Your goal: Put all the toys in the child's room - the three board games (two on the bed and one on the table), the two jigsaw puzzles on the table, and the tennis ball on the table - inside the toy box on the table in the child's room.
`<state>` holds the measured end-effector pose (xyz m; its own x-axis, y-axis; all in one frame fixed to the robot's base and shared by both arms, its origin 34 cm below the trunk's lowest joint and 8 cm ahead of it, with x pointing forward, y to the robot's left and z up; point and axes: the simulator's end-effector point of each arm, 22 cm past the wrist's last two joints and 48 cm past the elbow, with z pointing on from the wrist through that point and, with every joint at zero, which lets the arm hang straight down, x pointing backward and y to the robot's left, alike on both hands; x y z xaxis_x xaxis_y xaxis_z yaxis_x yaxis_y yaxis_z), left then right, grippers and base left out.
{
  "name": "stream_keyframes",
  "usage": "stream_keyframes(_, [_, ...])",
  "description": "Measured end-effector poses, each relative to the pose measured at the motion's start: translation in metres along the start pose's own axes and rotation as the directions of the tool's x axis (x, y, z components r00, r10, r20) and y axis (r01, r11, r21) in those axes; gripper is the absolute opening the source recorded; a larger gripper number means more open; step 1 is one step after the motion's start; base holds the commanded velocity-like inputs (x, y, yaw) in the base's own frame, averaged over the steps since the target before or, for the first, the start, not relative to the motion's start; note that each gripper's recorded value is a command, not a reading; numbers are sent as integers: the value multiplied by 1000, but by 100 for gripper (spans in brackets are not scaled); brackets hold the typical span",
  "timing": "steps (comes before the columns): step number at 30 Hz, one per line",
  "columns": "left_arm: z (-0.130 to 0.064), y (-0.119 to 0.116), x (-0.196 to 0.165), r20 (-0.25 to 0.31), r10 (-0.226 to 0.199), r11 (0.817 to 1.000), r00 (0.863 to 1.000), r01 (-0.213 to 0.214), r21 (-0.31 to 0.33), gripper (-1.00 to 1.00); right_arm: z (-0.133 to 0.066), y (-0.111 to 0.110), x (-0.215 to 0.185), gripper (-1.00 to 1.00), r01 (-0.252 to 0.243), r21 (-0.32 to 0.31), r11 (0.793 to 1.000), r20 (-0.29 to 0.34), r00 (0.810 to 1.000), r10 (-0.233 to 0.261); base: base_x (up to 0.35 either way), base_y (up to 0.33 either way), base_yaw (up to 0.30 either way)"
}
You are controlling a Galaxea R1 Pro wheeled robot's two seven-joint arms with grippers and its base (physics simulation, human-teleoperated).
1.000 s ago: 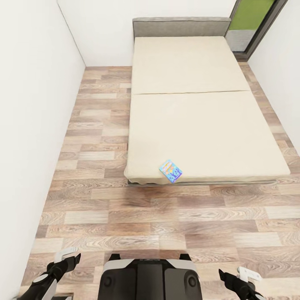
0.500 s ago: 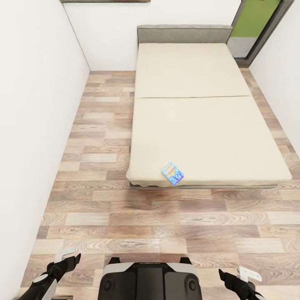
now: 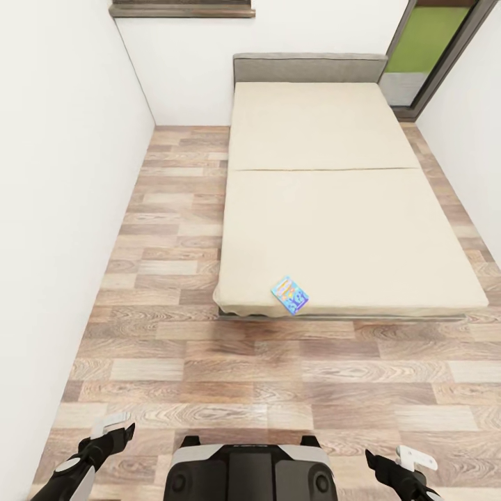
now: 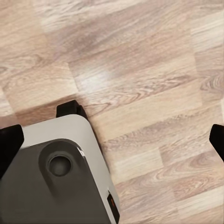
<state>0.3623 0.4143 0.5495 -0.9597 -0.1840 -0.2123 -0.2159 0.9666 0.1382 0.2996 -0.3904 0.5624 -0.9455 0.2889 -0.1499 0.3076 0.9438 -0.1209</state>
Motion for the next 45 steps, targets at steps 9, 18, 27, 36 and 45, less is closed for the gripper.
stream_keyframes(9, [-3,-1,-7,15,-3,1000,1000,3,3,100,-2,1,-7,100,-1,-4,1000,15,1000,1,0,0,1])
stream_keyframes(18, [-5,-2,-15,29,-5,1000,1000,5,6,100,-4,3,-13,100,-3,-9,1000,29,1000,3,0,0,0])
stream_keyframes(27, [-8,-3,-23,50,-7,1000,999,7,8,100,-7,5,-20,100,-3,-14,1000,43,999,3,0,0,0])
stream_keyframes(36, [-11,-3,-32,74,-9,1000,997,9,11,100,-9,7,-26,100,-4,-18,1000,57,998,5,0,0,0])
stream_keyframes(45, [-14,-4,-39,89,-12,1000,996,11,14,100,-12,8,-33,100,-6,-22,1000,71,997,7,0,0,0])
